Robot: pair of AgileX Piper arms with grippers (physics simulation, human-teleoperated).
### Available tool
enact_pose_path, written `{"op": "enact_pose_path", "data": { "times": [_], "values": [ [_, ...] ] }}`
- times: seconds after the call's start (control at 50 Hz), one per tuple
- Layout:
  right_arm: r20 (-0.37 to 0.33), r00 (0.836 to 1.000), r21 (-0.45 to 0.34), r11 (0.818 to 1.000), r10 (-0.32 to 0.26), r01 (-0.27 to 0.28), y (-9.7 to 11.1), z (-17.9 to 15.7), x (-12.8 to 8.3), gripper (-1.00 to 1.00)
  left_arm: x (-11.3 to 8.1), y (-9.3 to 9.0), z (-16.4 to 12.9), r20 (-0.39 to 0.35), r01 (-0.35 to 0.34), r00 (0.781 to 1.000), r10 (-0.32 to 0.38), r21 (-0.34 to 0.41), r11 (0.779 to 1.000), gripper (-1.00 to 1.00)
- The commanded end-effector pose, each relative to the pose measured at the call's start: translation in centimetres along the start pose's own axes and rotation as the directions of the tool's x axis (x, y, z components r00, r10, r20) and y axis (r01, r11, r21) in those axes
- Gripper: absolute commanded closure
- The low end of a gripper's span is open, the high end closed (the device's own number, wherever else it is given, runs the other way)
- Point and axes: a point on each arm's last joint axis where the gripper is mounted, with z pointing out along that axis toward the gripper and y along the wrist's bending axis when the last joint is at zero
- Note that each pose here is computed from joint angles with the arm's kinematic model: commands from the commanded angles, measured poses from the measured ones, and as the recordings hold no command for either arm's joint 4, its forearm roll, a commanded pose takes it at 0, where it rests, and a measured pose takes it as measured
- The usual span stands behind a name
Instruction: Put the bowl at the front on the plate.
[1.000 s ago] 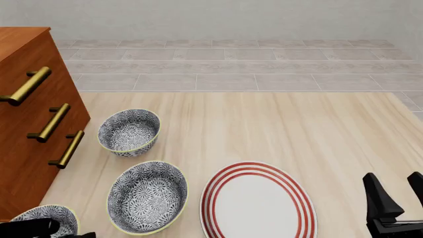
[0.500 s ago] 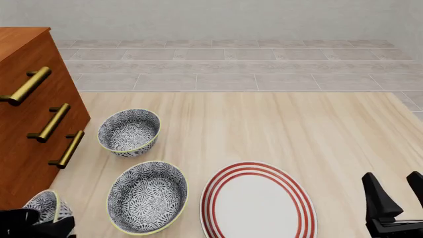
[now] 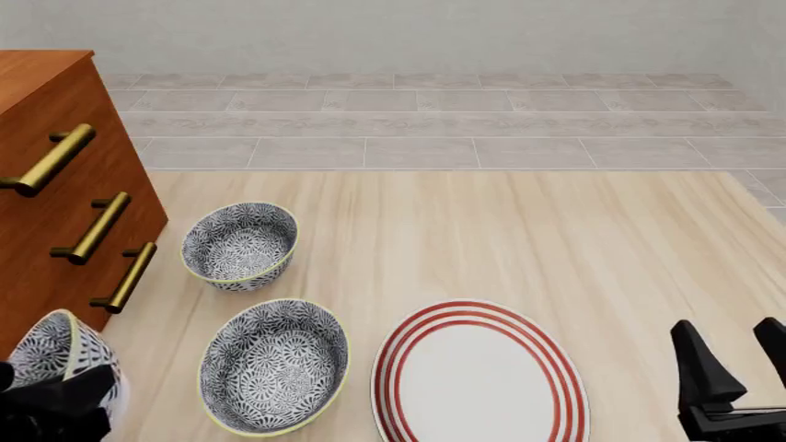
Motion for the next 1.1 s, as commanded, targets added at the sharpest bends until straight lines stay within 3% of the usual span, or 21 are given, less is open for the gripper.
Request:
{"op": "enact_pose_path", "data": {
  "times": [0.02, 0.22, 0.74, 1.02, 1.1],
  "values": [
    [-0.001, 1.0, -0.001, 1.0, -0.005, 0.005, 0.0, 0.0, 0.0, -1.0, -1.7, -0.6, -1.4, 0.064, -0.037, 0.997, 0.034, 0.039, 0.999, 1.0],
    [0.0, 1.0, -0.002, 1.0, -0.004, 0.004, 0.0, 0.0, 0.0, -1.0, -3.8, -1.4, -2.2, 0.126, -0.082, 0.99, 0.071, 0.084, 0.993, 1.0],
    [-0.004, 1.0, -0.004, 1.0, -0.012, 0.012, 0.0, 0.0, 0.0, -1.0, -6.3, -2.5, -0.3, 0.189, -0.209, 0.964, 0.188, 0.097, 0.973, 1.0],
    [-0.006, 1.0, -0.004, 1.0, -0.01, 0.01, 0.0, 0.1, 0.0, -1.0, -7.9, -3.2, 0.0, 0.236, -0.305, 0.932, 0.275, 0.1, 0.947, 1.0],
    [-0.006, 1.0, -0.004, 1.0, -0.013, 0.013, 0.0, 0.1, 0.0, -1.0, -8.4, -3.6, 0.1, 0.25, -0.352, 0.915, 0.317, 0.107, 0.93, 1.0]
  ]
}}
